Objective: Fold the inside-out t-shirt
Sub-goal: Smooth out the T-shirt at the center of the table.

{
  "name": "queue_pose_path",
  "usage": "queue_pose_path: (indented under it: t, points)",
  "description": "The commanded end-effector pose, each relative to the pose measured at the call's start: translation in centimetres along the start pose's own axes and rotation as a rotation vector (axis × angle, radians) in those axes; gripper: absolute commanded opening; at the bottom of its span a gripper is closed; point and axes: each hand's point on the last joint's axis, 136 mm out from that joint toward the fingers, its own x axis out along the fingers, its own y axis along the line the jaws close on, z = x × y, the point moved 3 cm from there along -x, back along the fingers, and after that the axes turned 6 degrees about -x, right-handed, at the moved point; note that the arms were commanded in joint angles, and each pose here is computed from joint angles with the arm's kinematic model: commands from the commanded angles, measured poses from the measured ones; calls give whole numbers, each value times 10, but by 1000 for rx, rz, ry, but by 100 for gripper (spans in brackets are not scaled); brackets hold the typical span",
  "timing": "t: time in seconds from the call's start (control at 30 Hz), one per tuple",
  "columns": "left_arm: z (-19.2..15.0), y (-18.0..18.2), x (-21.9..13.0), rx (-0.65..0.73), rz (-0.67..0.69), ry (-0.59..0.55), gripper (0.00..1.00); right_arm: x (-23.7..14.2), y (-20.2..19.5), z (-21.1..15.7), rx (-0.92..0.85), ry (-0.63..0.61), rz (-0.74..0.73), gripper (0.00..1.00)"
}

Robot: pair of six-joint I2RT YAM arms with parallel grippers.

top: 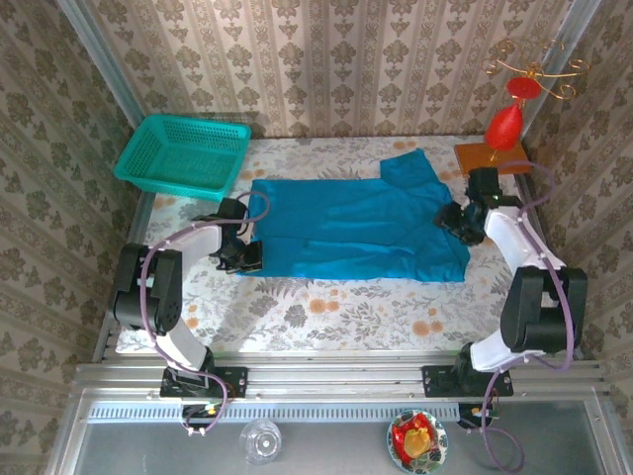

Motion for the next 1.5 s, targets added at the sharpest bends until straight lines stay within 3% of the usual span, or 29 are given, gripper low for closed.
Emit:
queue_pose_path:
  t: [0.0, 0.23, 0.4, 0.67, 0.73, 0.9, 1.07, 1.27, 1.4, 1.47]
  points:
    - [-2, 5, 8, -4, 18, 42, 0, 14, -17, -26, 28, 112, 42, 65]
    - [-9, 16, 13, -33, 38, 64, 0, 43, -29, -38, 121, 183, 143, 81]
    - [-12, 20, 13, -44, 46, 71, 0, 51, -44, -41, 205, 188, 148, 85]
    - [-19, 34, 14, -92, 69, 88, 0, 44, -107, -46, 414, 174, -172, 86]
    - [-22, 38, 16, -102, 71, 96, 0, 40, -111, -44, 423, 161, -192, 86]
    - [-21, 30, 11, -98, 31, 86, 0, 22, -97, -39, 351, 146, -137, 80]
    - [-14, 20, -2, -96, -7, 45, 0, -1, -68, -44, 173, 93, -61, 71]
    - [-11, 20, 1, -94, -2, 56, 0, 10, -69, -50, 70, 169, -149, 52]
    - [-13, 22, 4, -92, 7, 66, 0, 22, -70, -49, 72, 196, -153, 47]
    - [-13, 24, 3, -90, 18, 66, 0, 26, -71, -49, 72, 205, -156, 36]
